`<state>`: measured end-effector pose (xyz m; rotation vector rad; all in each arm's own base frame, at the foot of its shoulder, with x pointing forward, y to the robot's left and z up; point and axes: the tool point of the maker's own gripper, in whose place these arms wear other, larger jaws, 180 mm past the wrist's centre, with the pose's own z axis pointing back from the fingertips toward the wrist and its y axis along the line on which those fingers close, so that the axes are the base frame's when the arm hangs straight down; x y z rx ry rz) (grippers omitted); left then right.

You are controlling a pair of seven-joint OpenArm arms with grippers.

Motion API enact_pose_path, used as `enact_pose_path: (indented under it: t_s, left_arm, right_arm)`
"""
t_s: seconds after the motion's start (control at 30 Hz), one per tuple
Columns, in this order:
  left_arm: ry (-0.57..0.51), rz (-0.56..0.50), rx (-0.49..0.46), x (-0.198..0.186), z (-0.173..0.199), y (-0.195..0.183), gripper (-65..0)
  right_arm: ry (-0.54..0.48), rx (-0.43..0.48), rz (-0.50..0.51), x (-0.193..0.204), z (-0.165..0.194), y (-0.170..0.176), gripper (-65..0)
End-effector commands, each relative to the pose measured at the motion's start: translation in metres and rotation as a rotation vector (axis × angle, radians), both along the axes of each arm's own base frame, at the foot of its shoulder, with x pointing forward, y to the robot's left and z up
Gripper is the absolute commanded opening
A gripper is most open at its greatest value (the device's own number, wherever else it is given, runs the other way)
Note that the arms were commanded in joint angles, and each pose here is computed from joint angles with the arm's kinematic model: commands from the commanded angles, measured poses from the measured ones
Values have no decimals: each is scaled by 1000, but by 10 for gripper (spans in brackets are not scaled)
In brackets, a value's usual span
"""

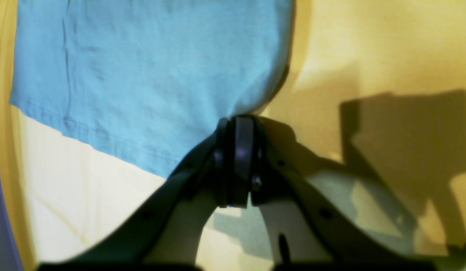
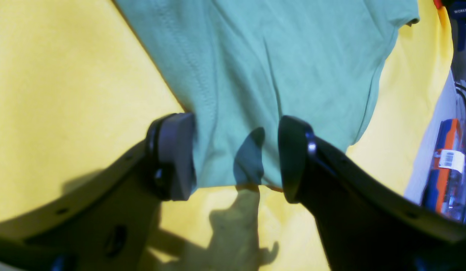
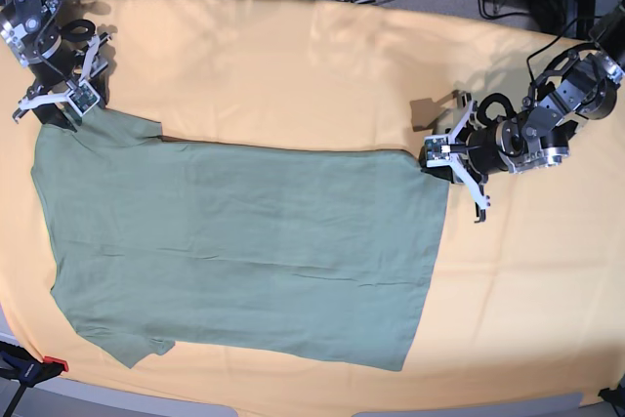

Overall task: Fold the T-shirt properly
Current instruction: 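Grasp the shirt edge with both grippers and pull it toward the arms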

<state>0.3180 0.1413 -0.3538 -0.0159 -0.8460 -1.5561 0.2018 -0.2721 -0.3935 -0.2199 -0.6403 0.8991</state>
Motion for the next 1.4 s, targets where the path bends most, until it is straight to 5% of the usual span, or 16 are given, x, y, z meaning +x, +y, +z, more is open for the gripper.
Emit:
enact_pose_path:
  t_s: [0.0, 0.07, 0.17, 0.2, 0.53, 0.8, 1.13, 1.37]
  left_arm:
    - [-36, 11, -19, 10, 14, 2, -650]
    - [-33, 13, -23, 10, 15, 2, -650]
    - [-34, 10, -29, 10, 15, 1, -650]
    - [-34, 10, -29, 10, 15, 0, -650]
    - [-109, 17, -1, 33, 43, 14, -650]
    - [135, -118, -1, -19, 37, 12, -650]
    - [191, -133, -72, -44, 58, 8, -650]
    - [319, -172, -31, -106, 49, 16, -650]
  right_arm:
    - [64, -55, 3, -11, -7, -12, -332]
    - [52, -30, -23, -9, -6, -11, -374]
    - [18, 40, -102, -4, -2, -8, -639]
    - [-3, 44, -117, 1, 1, -10, -650]
    - [-143, 28, -145, 34, 33, -9, -650]
    - [-144, -61, -43, 16, 62, 14, -650]
    - [11, -201, 26, -41, 63, 16, -650]
    - [142, -274, 64, -74, 53, 10, -650]
